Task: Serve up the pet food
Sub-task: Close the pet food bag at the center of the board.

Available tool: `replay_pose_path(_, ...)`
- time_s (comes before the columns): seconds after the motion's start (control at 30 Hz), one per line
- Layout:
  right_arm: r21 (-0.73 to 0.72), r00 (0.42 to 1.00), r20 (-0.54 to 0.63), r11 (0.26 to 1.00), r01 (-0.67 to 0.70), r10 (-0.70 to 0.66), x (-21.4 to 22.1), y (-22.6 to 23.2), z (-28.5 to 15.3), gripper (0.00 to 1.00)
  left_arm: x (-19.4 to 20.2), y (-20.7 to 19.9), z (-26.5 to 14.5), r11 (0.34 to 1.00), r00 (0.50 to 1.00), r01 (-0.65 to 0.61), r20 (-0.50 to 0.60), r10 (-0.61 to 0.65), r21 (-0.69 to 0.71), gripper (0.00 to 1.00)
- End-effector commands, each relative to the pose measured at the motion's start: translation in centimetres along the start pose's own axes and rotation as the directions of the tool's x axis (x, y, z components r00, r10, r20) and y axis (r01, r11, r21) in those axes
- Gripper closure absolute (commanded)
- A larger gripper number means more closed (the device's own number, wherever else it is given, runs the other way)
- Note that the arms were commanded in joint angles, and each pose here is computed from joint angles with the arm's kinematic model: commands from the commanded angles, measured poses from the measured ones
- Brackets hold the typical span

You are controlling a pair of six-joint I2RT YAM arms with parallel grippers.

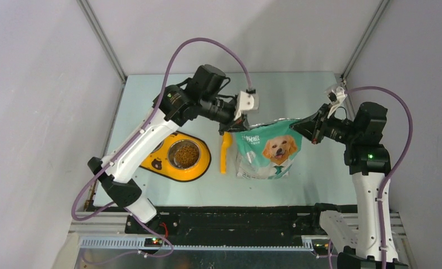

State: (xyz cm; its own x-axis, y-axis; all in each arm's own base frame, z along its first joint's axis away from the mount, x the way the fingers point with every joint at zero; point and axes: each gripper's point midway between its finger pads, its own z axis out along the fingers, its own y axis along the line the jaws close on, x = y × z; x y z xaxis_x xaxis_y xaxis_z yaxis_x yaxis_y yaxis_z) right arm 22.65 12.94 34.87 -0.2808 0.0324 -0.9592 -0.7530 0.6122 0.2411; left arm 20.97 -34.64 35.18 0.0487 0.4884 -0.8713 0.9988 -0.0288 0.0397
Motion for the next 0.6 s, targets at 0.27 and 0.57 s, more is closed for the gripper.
replay_pose_path(0.27,-0.257,0.894,0.21,0.86,0.44,-0.395,-6.2,1.1,-1.2,1.0,4.7,-13.8,-2.5,0.856,0.958,-0.208,-0.076,0.275,0.474,1.0)
replay_pose_path(0.57,-0.314,0.832,0.256,0.772,0.553,-0.493,-3.7,2.1,-2.1,0.74,1.2,-9.9,-0.4,0.968,0.993,-0.088,-0.058,0.105,0.234,1.0)
